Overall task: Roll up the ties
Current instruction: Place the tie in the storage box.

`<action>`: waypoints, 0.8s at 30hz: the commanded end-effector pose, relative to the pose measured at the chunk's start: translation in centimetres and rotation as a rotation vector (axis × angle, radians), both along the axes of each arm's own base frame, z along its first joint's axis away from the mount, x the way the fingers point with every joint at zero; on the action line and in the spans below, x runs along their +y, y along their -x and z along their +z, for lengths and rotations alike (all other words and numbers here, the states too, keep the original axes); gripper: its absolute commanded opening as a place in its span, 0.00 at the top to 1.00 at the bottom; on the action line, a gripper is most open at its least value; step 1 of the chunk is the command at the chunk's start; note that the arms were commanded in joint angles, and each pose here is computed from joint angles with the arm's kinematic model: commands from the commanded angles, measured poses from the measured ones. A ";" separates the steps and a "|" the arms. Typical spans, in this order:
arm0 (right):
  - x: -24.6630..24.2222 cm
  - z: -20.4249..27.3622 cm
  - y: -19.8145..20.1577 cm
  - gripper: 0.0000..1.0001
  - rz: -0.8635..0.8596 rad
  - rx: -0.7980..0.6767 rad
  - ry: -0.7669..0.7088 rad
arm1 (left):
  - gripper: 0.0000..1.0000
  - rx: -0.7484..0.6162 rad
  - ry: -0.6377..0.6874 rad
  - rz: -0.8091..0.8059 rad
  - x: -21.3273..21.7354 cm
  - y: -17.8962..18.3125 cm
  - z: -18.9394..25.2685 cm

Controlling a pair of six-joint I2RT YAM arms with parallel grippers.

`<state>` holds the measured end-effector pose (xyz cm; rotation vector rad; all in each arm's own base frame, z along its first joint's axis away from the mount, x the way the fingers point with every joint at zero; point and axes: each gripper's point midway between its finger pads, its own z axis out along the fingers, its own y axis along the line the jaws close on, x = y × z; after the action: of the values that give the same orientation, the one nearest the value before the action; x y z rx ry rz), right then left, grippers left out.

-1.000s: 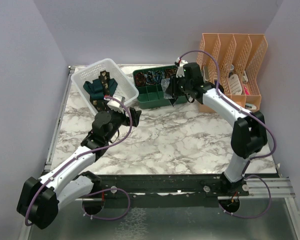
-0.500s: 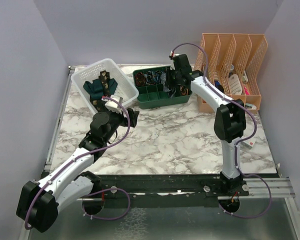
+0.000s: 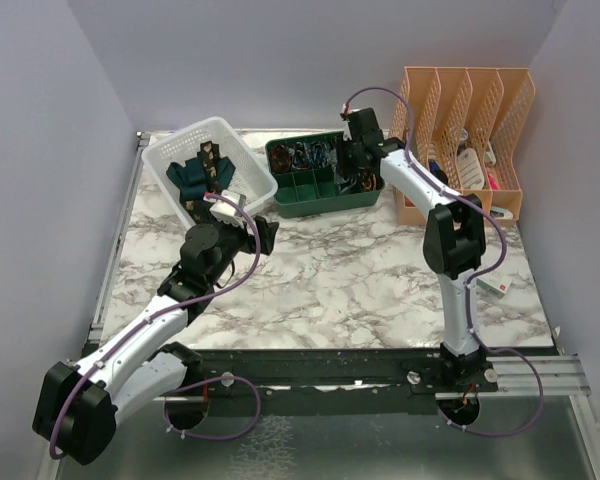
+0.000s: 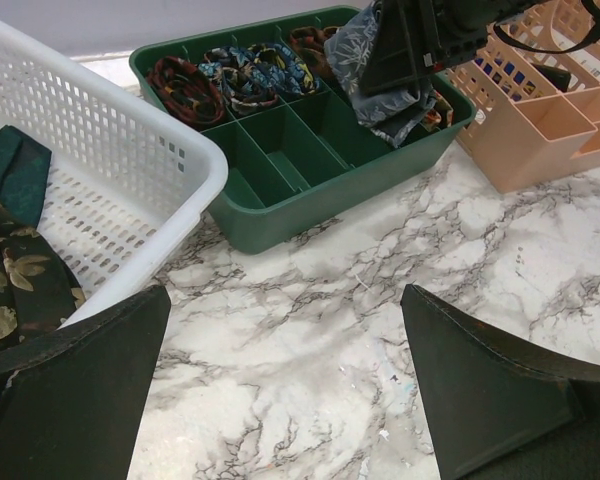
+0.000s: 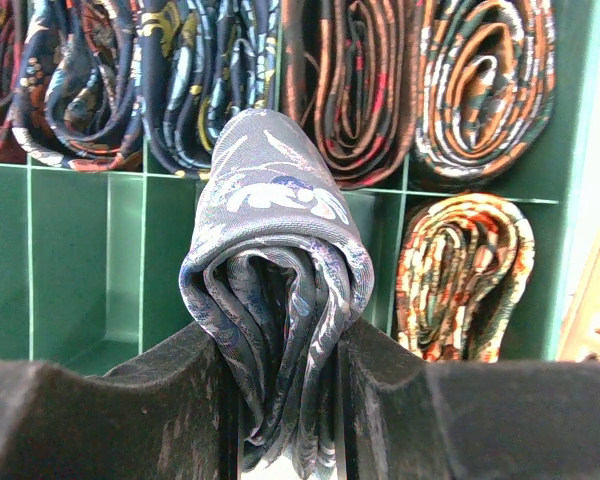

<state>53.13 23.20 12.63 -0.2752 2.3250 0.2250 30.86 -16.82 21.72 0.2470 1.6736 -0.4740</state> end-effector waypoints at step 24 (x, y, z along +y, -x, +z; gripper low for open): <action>-2.2 -6.3 3.9 0.94 0.124 0.255 0.137 | 0.01 0.054 -0.011 -0.052 -0.8 0.3 -2.3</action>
<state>51.70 20.92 8.73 -0.4001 2.4469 0.1636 30.87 -17.23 20.40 0.2674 1.7090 -0.4833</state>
